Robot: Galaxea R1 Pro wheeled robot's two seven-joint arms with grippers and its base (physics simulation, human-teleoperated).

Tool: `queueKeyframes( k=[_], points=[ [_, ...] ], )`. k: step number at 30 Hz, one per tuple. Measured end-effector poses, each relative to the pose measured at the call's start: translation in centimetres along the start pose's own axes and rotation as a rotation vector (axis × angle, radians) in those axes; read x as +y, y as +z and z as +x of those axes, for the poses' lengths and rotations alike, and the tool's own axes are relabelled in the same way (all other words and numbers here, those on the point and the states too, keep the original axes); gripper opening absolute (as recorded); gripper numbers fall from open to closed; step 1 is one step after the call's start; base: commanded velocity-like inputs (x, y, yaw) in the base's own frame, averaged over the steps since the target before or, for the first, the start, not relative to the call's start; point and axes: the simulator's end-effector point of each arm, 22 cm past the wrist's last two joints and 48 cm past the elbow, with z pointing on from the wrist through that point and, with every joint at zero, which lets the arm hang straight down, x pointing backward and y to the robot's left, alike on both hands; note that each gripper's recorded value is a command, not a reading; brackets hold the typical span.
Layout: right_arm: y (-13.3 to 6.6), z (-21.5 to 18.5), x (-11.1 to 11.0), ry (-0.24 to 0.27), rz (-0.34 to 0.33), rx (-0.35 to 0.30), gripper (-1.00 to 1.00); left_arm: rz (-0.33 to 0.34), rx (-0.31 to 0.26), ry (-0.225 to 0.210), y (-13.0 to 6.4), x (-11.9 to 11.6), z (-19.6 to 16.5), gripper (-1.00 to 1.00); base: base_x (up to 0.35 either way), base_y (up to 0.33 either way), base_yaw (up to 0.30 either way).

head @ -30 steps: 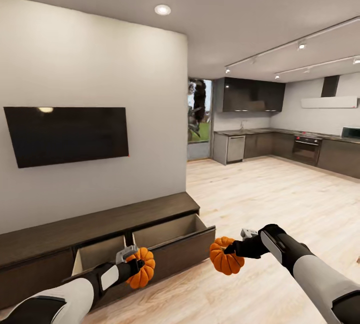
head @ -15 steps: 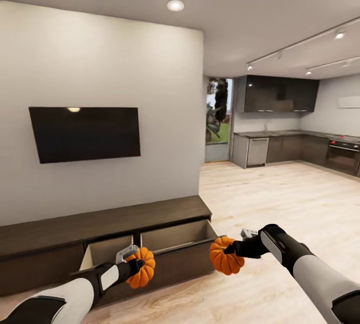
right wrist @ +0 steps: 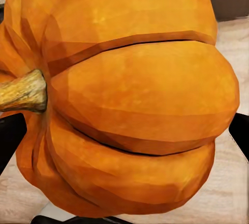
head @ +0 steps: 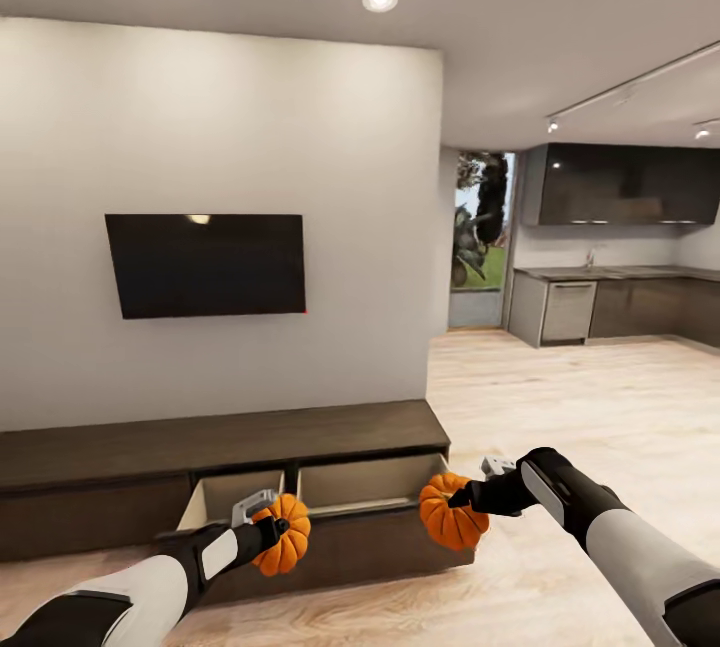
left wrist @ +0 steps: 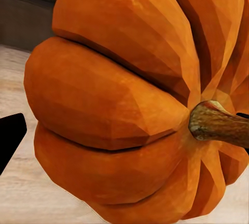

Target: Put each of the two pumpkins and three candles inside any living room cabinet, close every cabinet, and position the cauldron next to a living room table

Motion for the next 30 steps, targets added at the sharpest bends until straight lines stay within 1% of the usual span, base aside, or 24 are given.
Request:
queueKeyframes(
  k=[26,30],
  points=[
    [0.22,0.16,-0.13,0.002,0.002,0.005,-1.0,-0.001,0.005,-0.001,0.16,0.06,0.24,-1.0,0.154,-0.29,0.289],
    [0.26,0.19,-0.09,0.004,-0.001,0.006,-1.0,-0.002,0.007,0.0,0.2,0.07,0.3,-1.0,0.154,-0.29,0.156]
  ],
)
